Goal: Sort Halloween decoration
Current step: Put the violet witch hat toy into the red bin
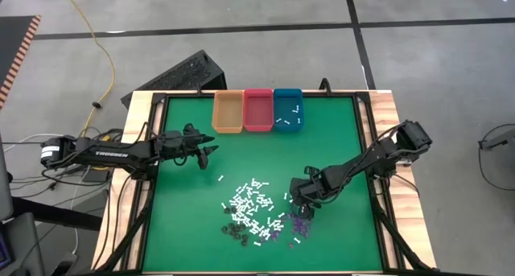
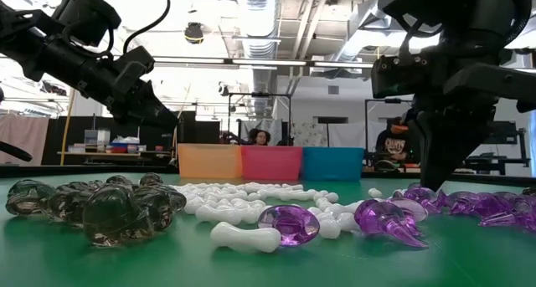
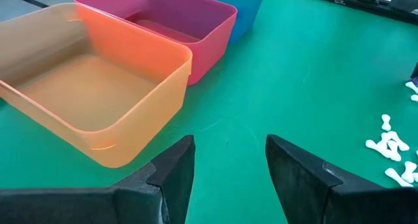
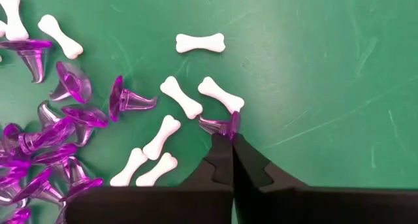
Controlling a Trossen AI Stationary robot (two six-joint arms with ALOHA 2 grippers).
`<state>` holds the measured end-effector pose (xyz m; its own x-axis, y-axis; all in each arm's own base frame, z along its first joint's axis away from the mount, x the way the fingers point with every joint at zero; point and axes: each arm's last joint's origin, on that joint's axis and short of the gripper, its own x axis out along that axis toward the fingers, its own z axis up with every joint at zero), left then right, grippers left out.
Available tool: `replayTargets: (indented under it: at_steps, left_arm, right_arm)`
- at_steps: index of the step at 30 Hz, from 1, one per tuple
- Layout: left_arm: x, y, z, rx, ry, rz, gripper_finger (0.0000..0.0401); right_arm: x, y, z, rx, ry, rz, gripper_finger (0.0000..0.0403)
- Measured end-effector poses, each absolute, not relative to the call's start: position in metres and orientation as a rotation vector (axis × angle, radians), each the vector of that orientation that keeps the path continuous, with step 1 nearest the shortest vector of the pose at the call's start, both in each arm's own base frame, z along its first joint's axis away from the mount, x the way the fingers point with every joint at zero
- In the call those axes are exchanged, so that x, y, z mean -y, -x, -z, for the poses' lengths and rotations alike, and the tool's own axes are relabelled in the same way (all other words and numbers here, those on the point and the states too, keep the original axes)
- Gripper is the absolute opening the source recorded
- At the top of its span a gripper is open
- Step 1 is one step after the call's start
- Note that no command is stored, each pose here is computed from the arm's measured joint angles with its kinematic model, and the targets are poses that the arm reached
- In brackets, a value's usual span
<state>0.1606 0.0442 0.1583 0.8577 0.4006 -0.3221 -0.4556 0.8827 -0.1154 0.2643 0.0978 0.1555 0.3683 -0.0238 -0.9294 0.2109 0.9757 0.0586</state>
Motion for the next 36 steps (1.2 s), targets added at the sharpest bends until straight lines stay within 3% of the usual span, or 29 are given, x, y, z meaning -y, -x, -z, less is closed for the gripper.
replayTargets:
  at_steps: [8, 18, 26, 36]
  left_arm:
    - [-0.044, -0.161, -0.158, -0.296, 0.191, -0.452, 0.0179]
    - [-0.044, -0.161, -0.158, -0.295, 0.191, -0.452, 0.0179]
    - [-0.044, -0.161, -0.159, -0.288, 0.191, -0.452, 0.0179]
    - [-0.044, -0.161, -0.16, -0.276, 0.19, -0.451, 0.0179]
  right_arm:
    - [-0.096, -0.263, -0.16, -1.176, -0.186, 0.153, 0.0022]
    - [-0.069, -0.255, -0.197, -1.07, -0.218, 0.196, 0.0021]
    - [-0.03, -0.261, -0.221, -0.901, -0.206, 0.252, 0.0021]
    - [0.041, -0.299, -0.253, -0.676, -0.093, 0.364, 0.0022]
